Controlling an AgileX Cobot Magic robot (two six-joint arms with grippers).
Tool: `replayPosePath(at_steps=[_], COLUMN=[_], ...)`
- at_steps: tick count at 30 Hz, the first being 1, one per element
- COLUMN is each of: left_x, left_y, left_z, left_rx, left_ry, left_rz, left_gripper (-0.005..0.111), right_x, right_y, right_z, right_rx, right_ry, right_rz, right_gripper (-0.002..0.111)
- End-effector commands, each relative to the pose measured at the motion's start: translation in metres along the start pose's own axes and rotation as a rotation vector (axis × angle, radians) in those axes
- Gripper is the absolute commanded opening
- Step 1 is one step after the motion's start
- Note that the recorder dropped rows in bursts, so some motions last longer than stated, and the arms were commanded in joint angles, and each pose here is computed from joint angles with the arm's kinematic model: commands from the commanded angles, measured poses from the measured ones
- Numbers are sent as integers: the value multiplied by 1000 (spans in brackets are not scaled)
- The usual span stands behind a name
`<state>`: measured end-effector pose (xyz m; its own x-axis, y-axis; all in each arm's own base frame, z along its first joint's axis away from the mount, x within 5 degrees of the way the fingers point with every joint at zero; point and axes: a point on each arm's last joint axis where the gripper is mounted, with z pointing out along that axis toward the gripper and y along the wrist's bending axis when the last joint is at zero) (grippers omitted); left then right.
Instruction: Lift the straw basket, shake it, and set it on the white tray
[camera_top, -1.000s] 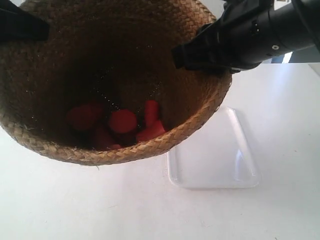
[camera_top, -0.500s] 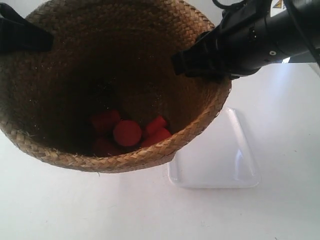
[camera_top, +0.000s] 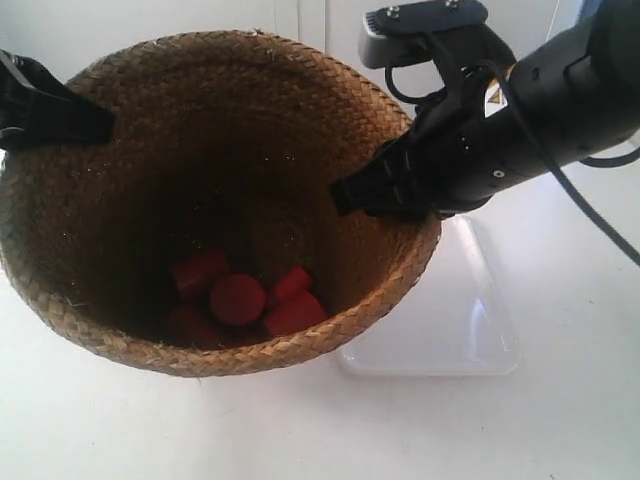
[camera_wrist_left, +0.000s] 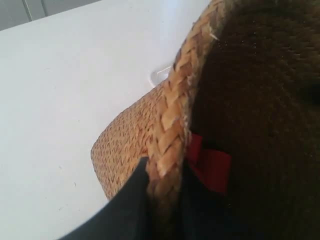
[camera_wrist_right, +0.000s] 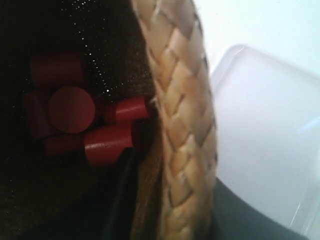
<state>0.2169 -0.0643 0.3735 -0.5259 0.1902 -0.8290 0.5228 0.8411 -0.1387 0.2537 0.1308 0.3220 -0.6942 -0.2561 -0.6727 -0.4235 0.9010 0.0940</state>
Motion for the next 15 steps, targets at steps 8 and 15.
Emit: replayPosePath(at_steps=[8,15], left_x=[-50,-14], left_y=[-40,-12], left_z=[-75,-18], left_rx=[71,7], left_ry=[-242,-135], left_rz=[158,20], left_gripper=[0,0], right_x=[-33,-9], right_y=[15,4], right_z=[-124,-42], right_rx=[-69,-32], right_ry=[-401,-209], right_rz=[-73,-18], right_gripper=[0,0])
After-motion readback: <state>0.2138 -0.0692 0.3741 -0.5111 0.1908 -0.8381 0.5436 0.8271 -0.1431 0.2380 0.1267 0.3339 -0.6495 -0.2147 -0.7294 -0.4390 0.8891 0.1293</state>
